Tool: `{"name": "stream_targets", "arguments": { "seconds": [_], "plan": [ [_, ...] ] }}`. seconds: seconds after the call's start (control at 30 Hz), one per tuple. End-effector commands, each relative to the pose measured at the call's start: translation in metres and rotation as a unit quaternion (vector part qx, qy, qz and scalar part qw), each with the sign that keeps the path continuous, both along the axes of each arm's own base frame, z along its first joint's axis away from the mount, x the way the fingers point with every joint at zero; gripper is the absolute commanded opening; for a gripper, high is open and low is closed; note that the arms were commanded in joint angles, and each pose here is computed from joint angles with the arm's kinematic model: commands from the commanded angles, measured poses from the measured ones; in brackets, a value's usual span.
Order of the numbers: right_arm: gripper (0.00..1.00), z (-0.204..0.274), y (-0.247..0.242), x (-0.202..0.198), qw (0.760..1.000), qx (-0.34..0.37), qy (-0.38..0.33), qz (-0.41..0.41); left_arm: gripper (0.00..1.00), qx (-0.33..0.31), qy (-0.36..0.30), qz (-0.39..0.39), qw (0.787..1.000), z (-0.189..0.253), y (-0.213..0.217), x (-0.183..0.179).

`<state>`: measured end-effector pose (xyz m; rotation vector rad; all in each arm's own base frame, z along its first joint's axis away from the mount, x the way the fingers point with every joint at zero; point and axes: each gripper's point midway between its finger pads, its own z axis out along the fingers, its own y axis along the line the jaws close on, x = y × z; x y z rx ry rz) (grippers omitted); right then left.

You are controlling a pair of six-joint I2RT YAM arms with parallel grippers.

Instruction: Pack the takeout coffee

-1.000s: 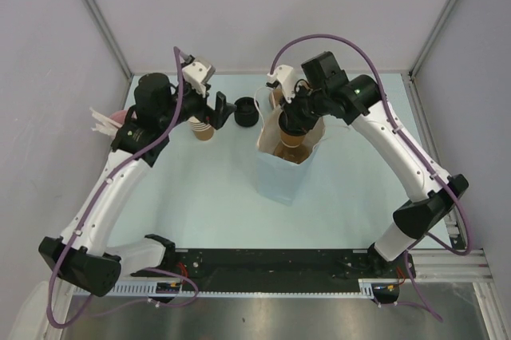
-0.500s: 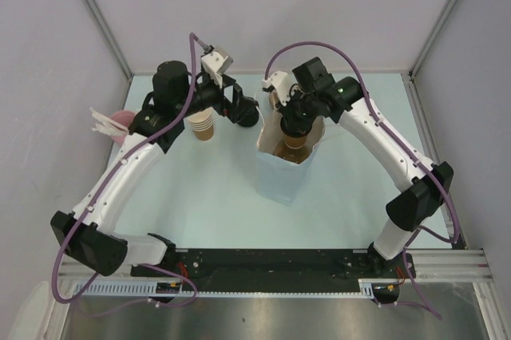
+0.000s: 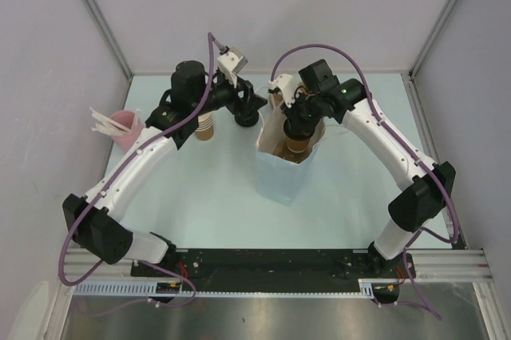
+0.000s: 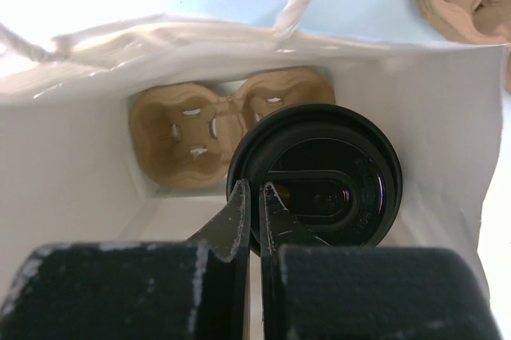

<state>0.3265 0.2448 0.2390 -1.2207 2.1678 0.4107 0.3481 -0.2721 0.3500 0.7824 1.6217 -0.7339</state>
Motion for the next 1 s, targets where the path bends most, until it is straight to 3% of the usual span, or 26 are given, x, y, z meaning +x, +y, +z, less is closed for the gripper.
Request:
{"name": "stream_targets", "arguments": {
  "seconds": [0.0,0.03,0.1,0.13,0.23,0.4,0.97],
  "plan": [
    [0.0,0.018,0.001,-0.006,0.999,0.022,-0.029,0.017,0.65,-0.014,-0.029,0.01,0.999,0.018,-0.005,0.009],
    [0.0,0.018,0.0,-0.005,0.999,0.021,-0.03,0.017,0.52,-0.01,-0.029,0.011,0.999,0.015,-0.006,0.01],
    [0.0,0.015,-0.001,-0.008,0.999,0.019,-0.026,0.02,0.42,-0.008,-0.033,0.025,0.999,0.014,-0.003,0.014],
    [0.0,0.015,-0.002,-0.008,0.999,0.019,-0.026,0.022,0.31,-0.006,-0.035,0.026,0.999,0.012,-0.003,0.015],
    [0.0,0.01,-0.004,-0.008,0.999,0.015,-0.024,0.024,0.17,-0.003,-0.035,0.036,0.999,0.007,0.0,0.017],
    [0.0,-0.001,-0.007,-0.003,1.0,0.004,-0.012,0.02,0.01,0.003,-0.032,0.054,0.998,0.001,0.002,0.022],
    [0.0,-0.034,-0.012,0.003,0.999,-0.03,0.026,0.035,0.0,0.005,-0.013,0.088,0.996,-0.012,0.002,0.029]
  ]
}}
